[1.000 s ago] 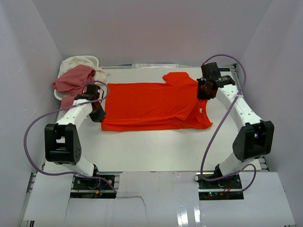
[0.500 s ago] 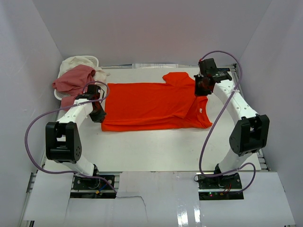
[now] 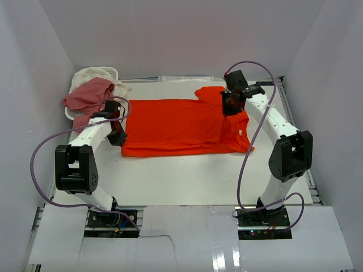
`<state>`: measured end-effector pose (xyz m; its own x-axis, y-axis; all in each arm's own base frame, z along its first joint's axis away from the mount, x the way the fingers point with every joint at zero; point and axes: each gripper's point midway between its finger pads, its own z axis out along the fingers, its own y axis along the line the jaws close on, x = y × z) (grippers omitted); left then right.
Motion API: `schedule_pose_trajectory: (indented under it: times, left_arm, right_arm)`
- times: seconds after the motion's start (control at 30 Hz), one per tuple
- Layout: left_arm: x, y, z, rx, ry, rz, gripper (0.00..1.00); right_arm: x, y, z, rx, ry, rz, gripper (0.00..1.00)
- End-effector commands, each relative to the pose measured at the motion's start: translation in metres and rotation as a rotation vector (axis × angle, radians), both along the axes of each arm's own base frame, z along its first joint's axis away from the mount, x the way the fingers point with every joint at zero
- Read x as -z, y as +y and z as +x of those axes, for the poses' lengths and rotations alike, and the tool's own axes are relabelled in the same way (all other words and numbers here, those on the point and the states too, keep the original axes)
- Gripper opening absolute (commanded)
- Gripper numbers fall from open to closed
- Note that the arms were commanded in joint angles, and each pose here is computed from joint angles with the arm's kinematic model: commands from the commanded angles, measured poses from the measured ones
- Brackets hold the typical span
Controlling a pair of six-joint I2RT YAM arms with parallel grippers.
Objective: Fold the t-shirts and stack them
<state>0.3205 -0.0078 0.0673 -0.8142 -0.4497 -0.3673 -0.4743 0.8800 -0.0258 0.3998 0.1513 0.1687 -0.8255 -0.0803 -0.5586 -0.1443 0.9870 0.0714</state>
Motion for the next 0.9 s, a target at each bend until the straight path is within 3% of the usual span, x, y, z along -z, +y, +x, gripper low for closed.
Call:
schedule_pose_trajectory:
  times: [0.0,0.87]
  left_arm:
    - [-0.013,0.005,0.012,-0.007,-0.054,0.018,0.00]
    - [-0.013,0.005,0.012,-0.005,-0.057,0.016,0.00]
  right_arm:
    - [-0.017,0.005,0.012,-0.014,-0.054,0.005,0.08]
    - [-0.026,0.015,0.027,-0.033,-0.069,-0.004,0.08]
